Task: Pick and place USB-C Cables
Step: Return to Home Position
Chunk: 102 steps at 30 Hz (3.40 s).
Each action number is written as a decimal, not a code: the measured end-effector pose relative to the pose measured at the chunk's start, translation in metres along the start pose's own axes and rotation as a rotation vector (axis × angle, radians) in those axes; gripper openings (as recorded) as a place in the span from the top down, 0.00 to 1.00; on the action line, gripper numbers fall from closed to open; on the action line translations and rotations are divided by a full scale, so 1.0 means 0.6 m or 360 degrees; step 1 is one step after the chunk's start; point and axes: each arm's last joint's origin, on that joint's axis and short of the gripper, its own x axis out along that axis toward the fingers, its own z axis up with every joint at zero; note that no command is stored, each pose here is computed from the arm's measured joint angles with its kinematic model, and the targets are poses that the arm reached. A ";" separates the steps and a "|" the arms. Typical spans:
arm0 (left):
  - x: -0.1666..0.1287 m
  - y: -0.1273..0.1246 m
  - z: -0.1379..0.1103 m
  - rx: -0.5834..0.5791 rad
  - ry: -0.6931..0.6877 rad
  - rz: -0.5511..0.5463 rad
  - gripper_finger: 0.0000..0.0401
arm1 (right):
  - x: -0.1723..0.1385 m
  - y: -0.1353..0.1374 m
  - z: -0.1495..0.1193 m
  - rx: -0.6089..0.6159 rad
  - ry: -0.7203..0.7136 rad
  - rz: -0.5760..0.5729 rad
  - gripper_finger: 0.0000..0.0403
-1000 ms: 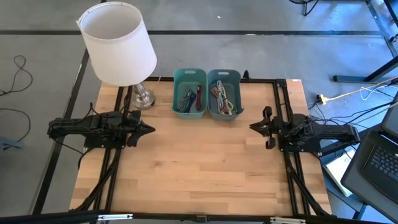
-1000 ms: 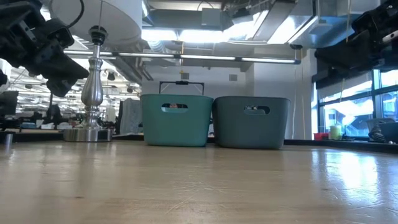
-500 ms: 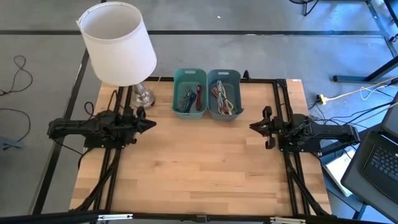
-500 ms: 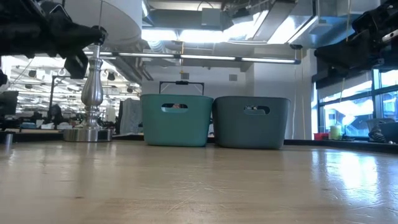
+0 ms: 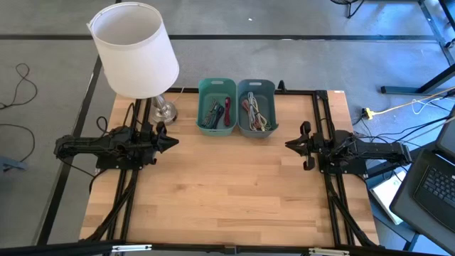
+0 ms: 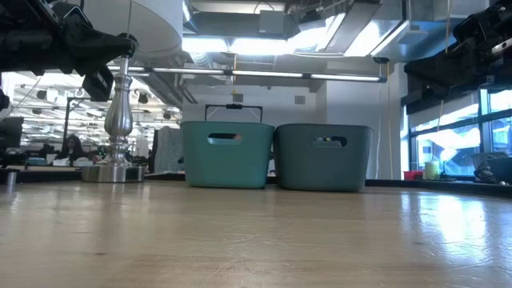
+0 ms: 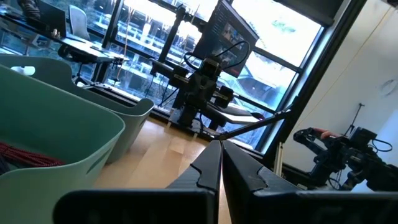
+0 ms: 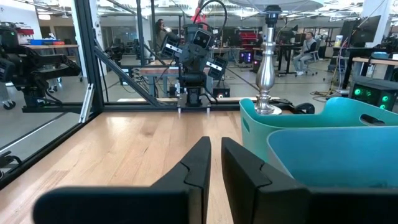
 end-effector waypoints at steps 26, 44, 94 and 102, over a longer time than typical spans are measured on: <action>0.005 0.014 -0.023 0.0861 0.0263 0.0143 0.98 | 0.000 0.001 0.000 0.0000 0.0001 0.0009 0.89; 0.011 0.018 -0.036 0.0724 0.0402 0.0132 0.99 | 0.000 0.012 0.000 0.0005 0.0003 0.0117 0.89; 0.011 0.017 -0.035 0.0725 0.0397 0.0132 0.98 | 0.000 0.012 -0.001 0.0004 0.0004 0.0117 0.89; 0.011 0.017 -0.035 0.0725 0.0397 0.0132 0.98 | 0.000 0.012 -0.001 0.0004 0.0004 0.0117 0.89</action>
